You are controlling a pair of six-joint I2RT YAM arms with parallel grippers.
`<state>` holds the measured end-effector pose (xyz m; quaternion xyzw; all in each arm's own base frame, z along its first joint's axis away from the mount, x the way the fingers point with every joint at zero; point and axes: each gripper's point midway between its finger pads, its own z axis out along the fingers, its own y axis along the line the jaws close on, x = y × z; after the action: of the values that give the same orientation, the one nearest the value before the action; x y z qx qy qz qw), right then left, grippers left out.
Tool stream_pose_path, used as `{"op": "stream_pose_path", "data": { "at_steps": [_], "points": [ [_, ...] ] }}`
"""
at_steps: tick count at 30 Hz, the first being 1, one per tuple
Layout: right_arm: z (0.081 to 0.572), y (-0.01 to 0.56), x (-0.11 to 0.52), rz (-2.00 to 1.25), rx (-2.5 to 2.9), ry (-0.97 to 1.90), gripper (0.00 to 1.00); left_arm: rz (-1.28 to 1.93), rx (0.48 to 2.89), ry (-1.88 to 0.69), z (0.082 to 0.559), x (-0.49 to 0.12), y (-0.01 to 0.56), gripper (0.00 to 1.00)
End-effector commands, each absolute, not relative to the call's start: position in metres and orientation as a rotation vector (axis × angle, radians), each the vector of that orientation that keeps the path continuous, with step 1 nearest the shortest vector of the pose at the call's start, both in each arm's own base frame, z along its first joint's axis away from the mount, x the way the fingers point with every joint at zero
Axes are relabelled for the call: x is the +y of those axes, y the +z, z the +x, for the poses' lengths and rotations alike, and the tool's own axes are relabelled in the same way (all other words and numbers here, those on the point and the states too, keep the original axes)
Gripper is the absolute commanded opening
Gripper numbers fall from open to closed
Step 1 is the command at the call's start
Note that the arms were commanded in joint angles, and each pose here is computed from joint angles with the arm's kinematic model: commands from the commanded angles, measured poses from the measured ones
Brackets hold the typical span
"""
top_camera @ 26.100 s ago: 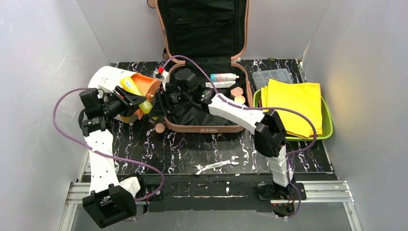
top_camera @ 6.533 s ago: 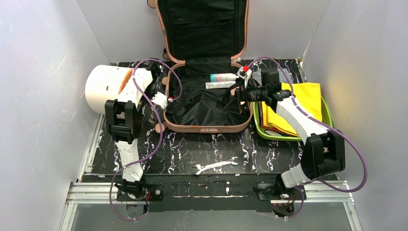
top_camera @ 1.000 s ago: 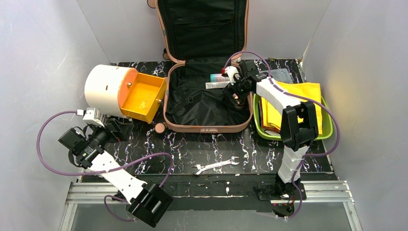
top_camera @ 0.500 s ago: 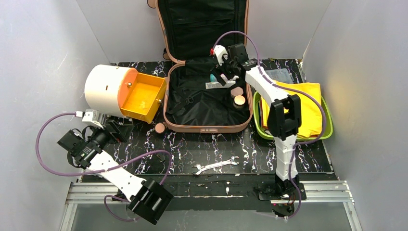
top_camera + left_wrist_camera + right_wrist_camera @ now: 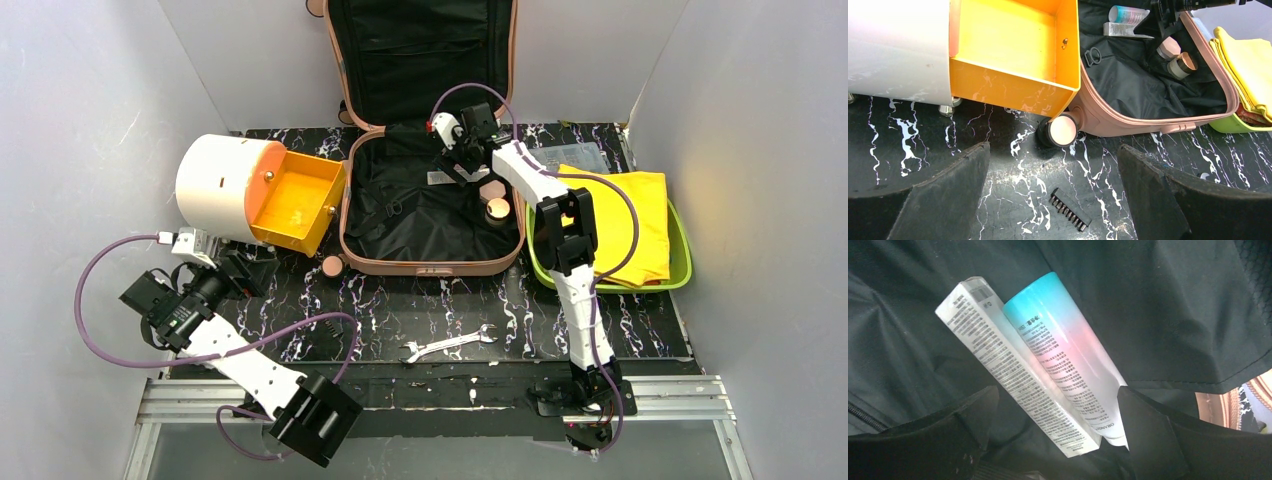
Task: Open, take out, and arrange the luggage
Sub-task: Pick up the makeup from the center of the board.
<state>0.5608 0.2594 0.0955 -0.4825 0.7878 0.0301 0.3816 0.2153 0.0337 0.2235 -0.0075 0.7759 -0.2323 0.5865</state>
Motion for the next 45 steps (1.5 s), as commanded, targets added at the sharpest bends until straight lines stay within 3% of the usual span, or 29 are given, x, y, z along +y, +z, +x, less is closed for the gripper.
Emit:
{"op": "stream_pose_path", "data": {
  "at_steps": [1,10,19,28,35,40,45],
  "points": [
    [0.583,0.101,0.257,-1.190,1.953,-0.011,0.98,-0.012,1.791,-0.565,0.214,0.031,0.226,0.98],
    [0.582,0.072,0.272,-1.249,1.966,0.132,0.98,-0.019,1.793,-0.577,0.214,0.032,0.223,0.98],
    [0.503,0.057,0.291,-1.431,2.048,0.591,0.96,-0.021,1.784,-0.604,0.215,0.031,0.224,0.98],
    [0.449,0.080,0.303,-1.473,2.030,0.905,0.79,-0.011,1.774,-0.614,0.214,0.027,0.226,0.98],
    [0.433,0.078,0.300,-1.532,2.021,0.959,0.83,-0.007,1.766,-0.618,0.212,0.025,0.229,0.98],
    [0.460,0.067,0.301,-1.460,2.058,0.847,0.84,-0.003,1.762,-0.622,0.212,0.025,0.228,0.98],
    [0.476,0.103,0.305,-1.420,1.973,0.777,0.86,-0.007,1.766,-0.630,0.213,0.026,0.226,0.98]
  ]
}}
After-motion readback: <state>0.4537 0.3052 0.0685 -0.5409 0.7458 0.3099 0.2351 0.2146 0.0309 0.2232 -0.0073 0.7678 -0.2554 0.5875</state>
